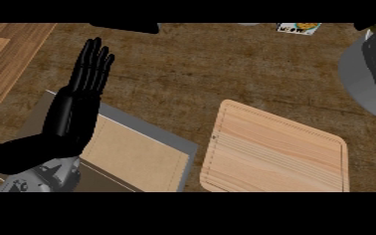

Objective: Pick the pear from the cutting board and place it in the pot

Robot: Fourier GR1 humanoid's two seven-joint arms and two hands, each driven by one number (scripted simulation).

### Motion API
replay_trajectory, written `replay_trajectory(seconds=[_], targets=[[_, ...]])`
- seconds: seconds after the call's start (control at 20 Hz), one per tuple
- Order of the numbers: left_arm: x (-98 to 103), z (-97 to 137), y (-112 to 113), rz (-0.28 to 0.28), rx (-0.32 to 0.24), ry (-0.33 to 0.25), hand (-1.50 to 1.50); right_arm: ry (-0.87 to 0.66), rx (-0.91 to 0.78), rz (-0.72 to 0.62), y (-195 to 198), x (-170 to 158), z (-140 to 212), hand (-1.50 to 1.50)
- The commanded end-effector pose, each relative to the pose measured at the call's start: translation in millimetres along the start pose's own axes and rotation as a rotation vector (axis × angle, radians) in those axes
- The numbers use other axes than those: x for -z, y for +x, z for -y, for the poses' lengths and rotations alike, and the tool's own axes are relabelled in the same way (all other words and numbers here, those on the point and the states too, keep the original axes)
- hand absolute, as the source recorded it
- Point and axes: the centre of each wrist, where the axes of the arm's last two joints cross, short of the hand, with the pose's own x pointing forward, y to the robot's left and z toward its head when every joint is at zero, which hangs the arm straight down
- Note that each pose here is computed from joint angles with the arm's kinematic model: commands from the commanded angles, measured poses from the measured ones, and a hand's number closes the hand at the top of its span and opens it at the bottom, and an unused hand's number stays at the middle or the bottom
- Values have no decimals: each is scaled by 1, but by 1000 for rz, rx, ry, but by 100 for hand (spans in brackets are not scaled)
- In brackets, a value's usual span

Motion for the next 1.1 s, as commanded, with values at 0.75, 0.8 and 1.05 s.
replay_trajectory(seconds=[0.75, 0.8, 1.05], targets=[[-35, -11, -52, -176, 61, 113, 0, 19, -45, -289, -22, 12, -50, 150], [-40, -28, -60, -196, 87, 122, 0, 53, -23, -296, -17, 4, -49, 150], [-47, -13, -57, -192, 53, 124, 0, 165, -15, -315, -45, 8, -82, 150]])
